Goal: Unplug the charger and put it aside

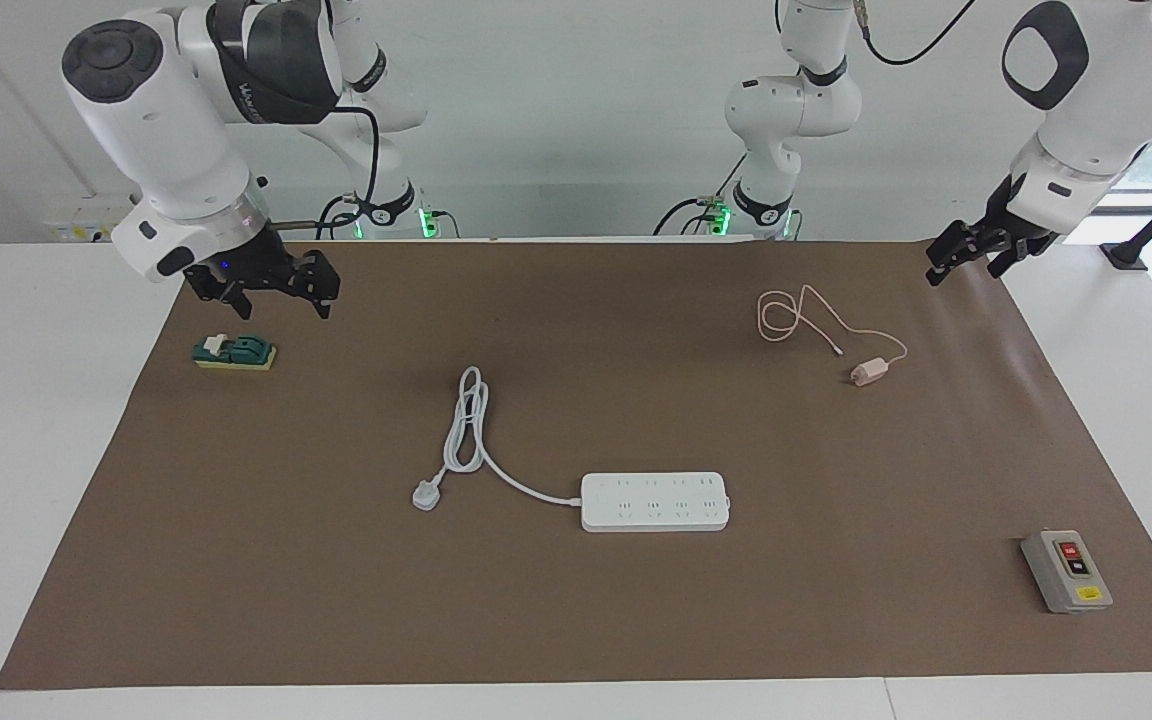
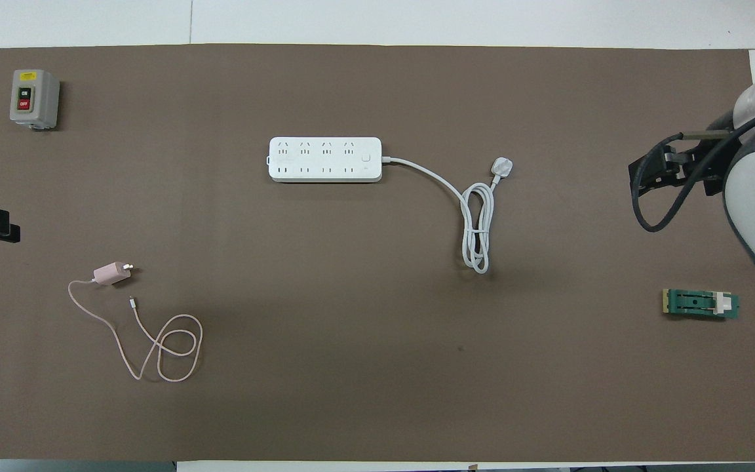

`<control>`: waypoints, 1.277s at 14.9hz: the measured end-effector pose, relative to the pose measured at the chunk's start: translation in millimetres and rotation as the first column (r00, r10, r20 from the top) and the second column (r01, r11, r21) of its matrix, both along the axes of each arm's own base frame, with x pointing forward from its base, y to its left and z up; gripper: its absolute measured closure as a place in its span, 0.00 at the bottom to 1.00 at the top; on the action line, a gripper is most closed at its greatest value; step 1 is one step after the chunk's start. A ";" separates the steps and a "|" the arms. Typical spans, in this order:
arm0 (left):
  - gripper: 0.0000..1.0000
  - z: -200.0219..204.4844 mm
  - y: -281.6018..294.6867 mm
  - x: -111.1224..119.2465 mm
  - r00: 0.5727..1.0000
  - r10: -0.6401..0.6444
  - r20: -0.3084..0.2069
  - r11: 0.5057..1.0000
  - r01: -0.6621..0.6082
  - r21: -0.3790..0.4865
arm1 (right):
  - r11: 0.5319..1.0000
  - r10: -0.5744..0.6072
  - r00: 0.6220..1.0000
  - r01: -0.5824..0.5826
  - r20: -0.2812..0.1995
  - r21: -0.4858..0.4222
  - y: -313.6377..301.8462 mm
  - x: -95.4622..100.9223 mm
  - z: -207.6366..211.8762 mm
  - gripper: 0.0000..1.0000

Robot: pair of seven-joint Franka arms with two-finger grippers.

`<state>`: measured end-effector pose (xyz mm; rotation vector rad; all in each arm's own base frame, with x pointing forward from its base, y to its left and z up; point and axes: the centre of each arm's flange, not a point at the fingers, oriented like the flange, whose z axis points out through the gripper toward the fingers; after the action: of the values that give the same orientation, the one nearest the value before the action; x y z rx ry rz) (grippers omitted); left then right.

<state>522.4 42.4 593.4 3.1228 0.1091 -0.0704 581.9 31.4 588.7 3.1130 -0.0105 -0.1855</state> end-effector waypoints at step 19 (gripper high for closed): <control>0.00 24.6 -50.9 -5.6 0.993 -0.113 -0.046 0.994 0.113 0.006 | 0.997 0.071 0.997 -0.071 -0.021 0.000 -27.8 -40.6 33.2 0.00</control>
<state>516.8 -8.5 617.9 3.1347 -0.0676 -0.1429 541.3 3.5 621.9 3.1048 0.0998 -0.2164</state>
